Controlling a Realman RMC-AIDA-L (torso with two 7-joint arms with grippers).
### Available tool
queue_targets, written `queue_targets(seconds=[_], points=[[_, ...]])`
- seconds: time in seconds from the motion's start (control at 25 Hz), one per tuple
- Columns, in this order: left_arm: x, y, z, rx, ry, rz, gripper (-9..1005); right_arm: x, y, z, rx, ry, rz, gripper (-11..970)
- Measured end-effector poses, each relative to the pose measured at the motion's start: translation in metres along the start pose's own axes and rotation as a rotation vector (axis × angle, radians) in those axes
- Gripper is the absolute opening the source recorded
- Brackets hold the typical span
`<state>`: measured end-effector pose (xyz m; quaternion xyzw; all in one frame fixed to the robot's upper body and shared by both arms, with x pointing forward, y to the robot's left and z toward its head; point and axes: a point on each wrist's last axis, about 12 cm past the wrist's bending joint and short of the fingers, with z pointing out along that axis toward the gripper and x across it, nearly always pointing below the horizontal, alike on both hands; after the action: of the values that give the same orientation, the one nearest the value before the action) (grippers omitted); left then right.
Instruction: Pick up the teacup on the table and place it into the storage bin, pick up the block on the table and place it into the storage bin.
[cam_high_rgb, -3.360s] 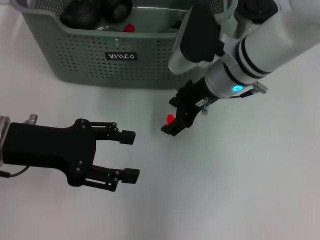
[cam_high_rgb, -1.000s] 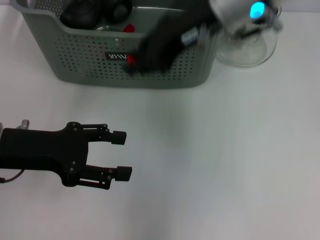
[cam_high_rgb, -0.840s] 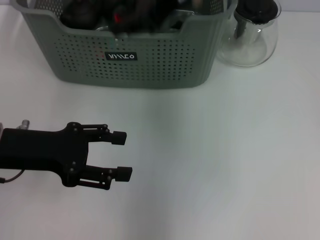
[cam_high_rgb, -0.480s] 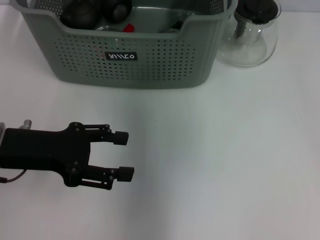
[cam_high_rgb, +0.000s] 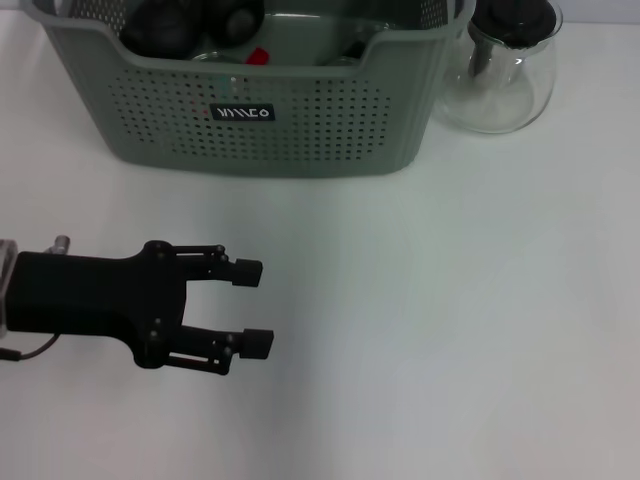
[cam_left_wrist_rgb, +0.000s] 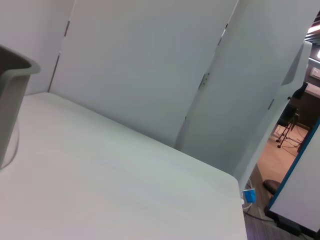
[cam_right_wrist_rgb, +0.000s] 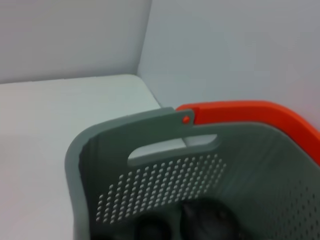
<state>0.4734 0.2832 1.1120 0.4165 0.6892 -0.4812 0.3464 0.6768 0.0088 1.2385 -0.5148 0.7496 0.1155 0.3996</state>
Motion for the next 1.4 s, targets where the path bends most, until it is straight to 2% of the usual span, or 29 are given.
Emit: queue_targets(seconds=[0.24, 0.64, 1.0, 1.12, 1.24, 1.28, 1.4], points=[[-0.002, 0.002, 0.003, 0.01, 0.0, 0.001, 832, 0.008, 0.001, 0.009, 0.013, -0.052, -0.04, 249], [-0.003, 0.003, 0.003, 0.009, 0.0, 0.002, 832, 0.006, 0.003, 0.009, 0.006, -0.08, -0.057, 302], [-0.002, 0.003, 0.002, 0.005, 0.0, -0.001, 832, 0.006, 0.001, 0.005, 0.01, -0.102, -0.053, 700], [-0.001, 0.003, 0.002, 0.002, -0.003, -0.001, 833, 0.007, -0.002, -0.008, 0.006, -0.174, -0.026, 809], [-0.002, 0.003, 0.001, 0.001, -0.005, -0.001, 833, 0.015, -0.002, -0.035, -0.005, -0.286, 0.009, 886], [-0.002, 0.003, 0.001, -0.001, -0.007, 0.0, 833, 0.022, -0.002, -0.046, -0.008, -0.318, 0.02, 912], [-0.001, 0.004, -0.001, -0.016, -0.017, -0.003, 833, 0.047, 0.001, -0.078, -0.026, -0.39, 0.039, 911]])
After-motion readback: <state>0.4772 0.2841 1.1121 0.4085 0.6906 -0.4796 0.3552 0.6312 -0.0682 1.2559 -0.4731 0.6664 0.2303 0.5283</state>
